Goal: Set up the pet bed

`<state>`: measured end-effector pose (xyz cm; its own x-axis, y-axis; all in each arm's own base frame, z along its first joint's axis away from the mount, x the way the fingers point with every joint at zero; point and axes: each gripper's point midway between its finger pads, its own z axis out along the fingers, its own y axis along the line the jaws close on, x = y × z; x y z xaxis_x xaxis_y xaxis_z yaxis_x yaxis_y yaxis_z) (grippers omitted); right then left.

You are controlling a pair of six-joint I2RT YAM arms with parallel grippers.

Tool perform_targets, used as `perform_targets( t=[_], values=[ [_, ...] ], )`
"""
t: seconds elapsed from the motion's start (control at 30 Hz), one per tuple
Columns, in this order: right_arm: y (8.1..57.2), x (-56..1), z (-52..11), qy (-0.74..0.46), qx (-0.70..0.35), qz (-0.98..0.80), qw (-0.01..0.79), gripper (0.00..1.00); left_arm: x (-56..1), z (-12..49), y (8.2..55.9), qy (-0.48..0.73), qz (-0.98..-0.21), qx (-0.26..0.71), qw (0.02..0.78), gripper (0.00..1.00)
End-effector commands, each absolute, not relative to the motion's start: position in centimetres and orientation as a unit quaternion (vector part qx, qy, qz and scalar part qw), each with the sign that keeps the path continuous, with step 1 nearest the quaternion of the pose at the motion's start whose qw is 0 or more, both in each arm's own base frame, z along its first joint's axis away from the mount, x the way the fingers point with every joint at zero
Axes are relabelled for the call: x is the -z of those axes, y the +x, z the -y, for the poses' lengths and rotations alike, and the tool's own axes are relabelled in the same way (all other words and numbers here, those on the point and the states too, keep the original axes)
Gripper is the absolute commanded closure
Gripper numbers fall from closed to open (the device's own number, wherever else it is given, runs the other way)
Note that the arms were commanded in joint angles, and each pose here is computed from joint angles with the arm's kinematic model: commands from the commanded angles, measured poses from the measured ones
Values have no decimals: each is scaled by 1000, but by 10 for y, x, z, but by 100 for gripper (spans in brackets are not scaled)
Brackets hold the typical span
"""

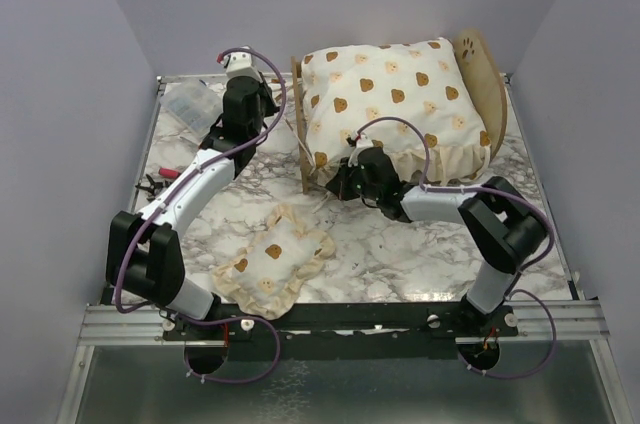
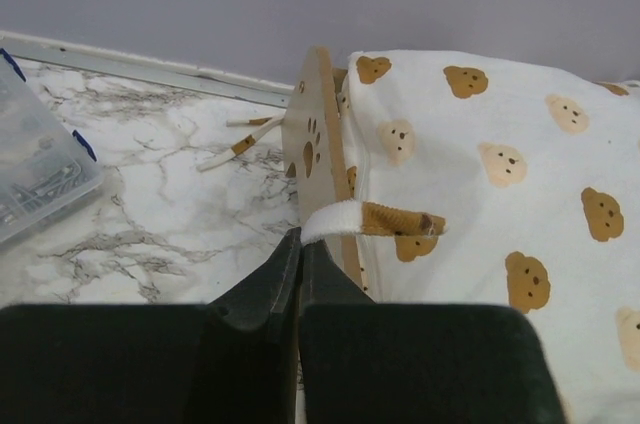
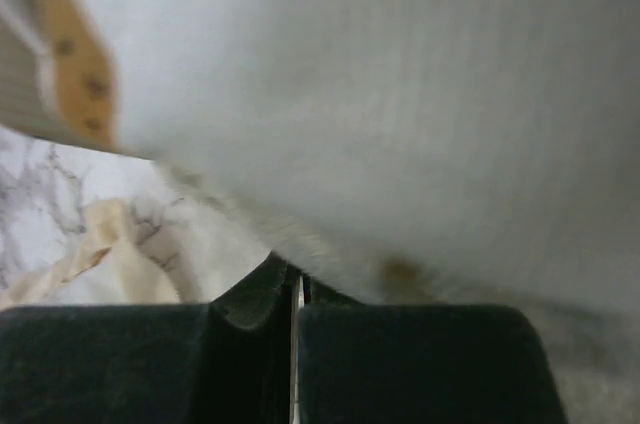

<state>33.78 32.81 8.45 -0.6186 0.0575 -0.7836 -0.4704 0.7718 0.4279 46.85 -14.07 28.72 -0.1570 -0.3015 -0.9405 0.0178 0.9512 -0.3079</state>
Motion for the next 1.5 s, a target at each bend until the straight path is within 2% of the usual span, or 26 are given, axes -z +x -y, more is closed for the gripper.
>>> perform_targets(
  t=[0.0, 0.2, 0.37, 0.5, 0.63, 0.83, 1.1, 1.27, 1.37, 1.47],
  values=[
    [334, -23, -303, -103, -273, -878, 380, 99, -308, 124, 479, -116, -732, 119, 661, 100],
    [336, -4, -286, -92, -248, -888, 375, 99, -311, 116, 484, -119, -732, 112, 661, 100],
    [337, -15, -291, -96, -262, -882, 380, 99, -311, 124, 481, -102, -735, 131, 657, 100],
    [338, -37, -300, -107, -286, -869, 390, 99, -305, 137, 463, -83, -741, 173, 644, 100],
    [341, -48, -302, -108, -288, -864, 398, 99, -291, 151, 425, -72, -749, 224, 620, 100],
    [340, -42, -306, -105, -295, -868, 386, 99, -241, 201, 348, -15, -777, 295, 556, 100],
    [335, -50, -314, -108, -320, -863, 374, 99, -124, 228, 268, -1, -836, 311, 452, 100],
    [327, -55, -324, -113, -352, -858, 356, 98, -60, 235, 240, -21, -871, 302, 386, 99],
    [318, -55, -330, -121, -368, -856, 343, 98, -40, 246, 231, -19, -882, 304, 359, 97],
    [305, -54, -342, -146, -383, -851, 328, 97, -31, 252, 227, -11, -889, 298, 347, 91]
  ],
)
